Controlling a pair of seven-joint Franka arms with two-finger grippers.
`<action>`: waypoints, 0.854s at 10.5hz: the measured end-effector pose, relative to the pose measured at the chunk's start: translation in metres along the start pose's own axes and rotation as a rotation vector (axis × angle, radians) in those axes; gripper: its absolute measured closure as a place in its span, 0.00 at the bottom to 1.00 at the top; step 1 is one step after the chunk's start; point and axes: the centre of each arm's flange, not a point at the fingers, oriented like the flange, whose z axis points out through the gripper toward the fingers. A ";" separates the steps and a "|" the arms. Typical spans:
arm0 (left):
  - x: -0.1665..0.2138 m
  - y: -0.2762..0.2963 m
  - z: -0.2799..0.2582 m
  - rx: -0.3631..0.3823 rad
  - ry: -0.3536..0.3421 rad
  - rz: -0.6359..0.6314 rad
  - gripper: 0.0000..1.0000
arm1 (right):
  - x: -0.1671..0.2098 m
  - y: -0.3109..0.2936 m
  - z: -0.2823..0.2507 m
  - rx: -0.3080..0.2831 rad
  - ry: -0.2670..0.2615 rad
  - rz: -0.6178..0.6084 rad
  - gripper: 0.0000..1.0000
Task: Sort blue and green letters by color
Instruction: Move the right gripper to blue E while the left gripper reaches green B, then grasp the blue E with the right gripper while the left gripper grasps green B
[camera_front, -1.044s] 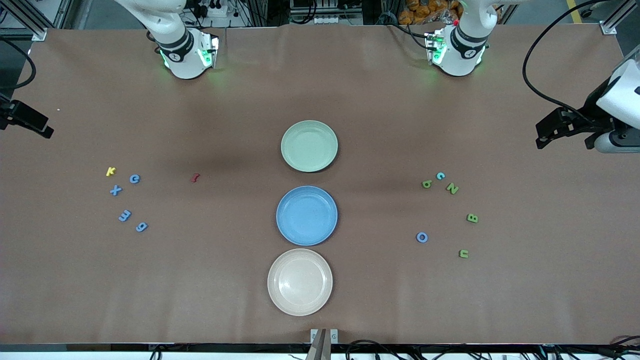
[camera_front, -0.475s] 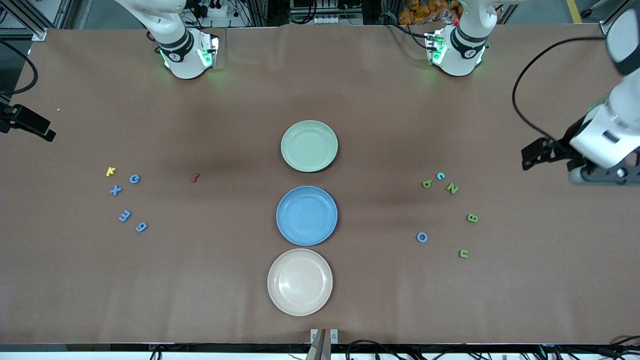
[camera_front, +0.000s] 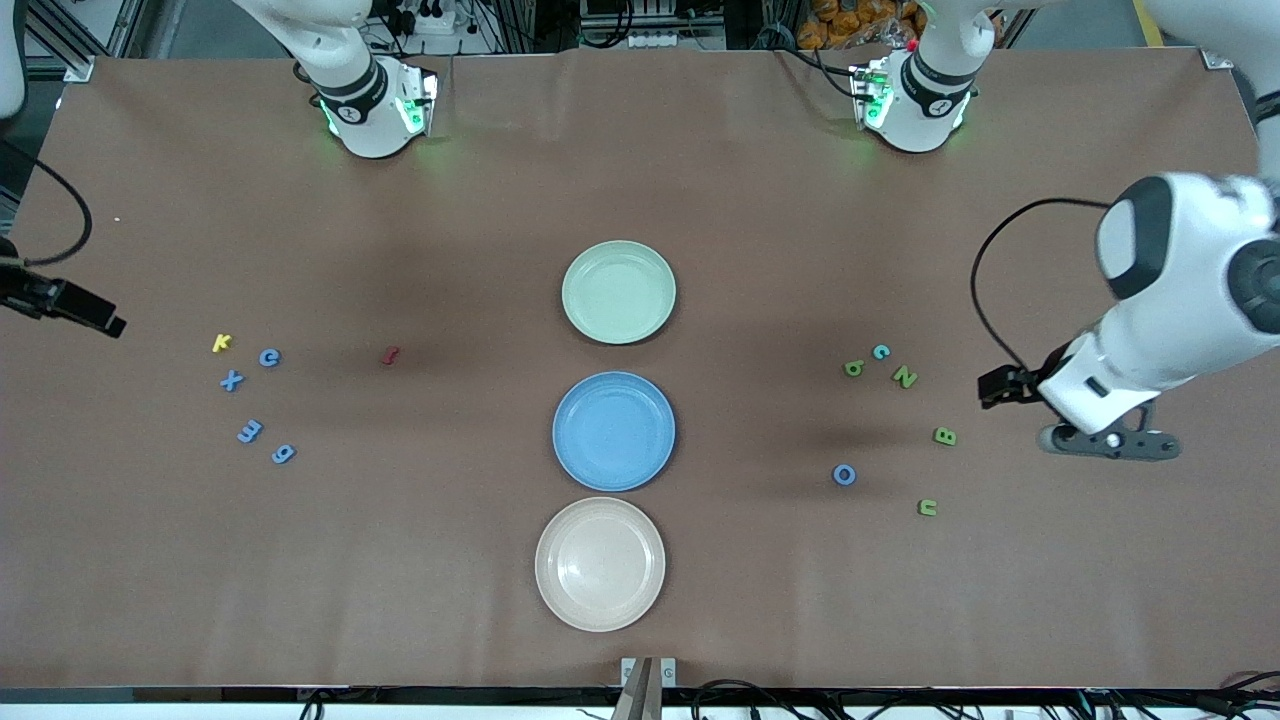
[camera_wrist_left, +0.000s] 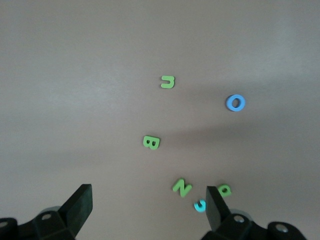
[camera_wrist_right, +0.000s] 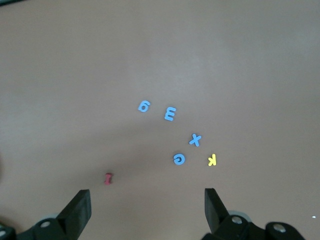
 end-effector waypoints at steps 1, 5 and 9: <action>-0.002 -0.001 0.034 0.006 0.001 0.012 0.00 | 0.011 0.016 0.027 0.005 -0.022 0.035 0.00; -0.005 -0.009 0.110 0.012 -0.030 0.019 0.00 | 0.047 0.037 0.141 0.038 -0.036 0.253 0.00; -0.010 -0.015 0.169 0.001 -0.031 0.028 0.00 | 0.043 0.035 0.265 0.071 -0.018 0.442 0.00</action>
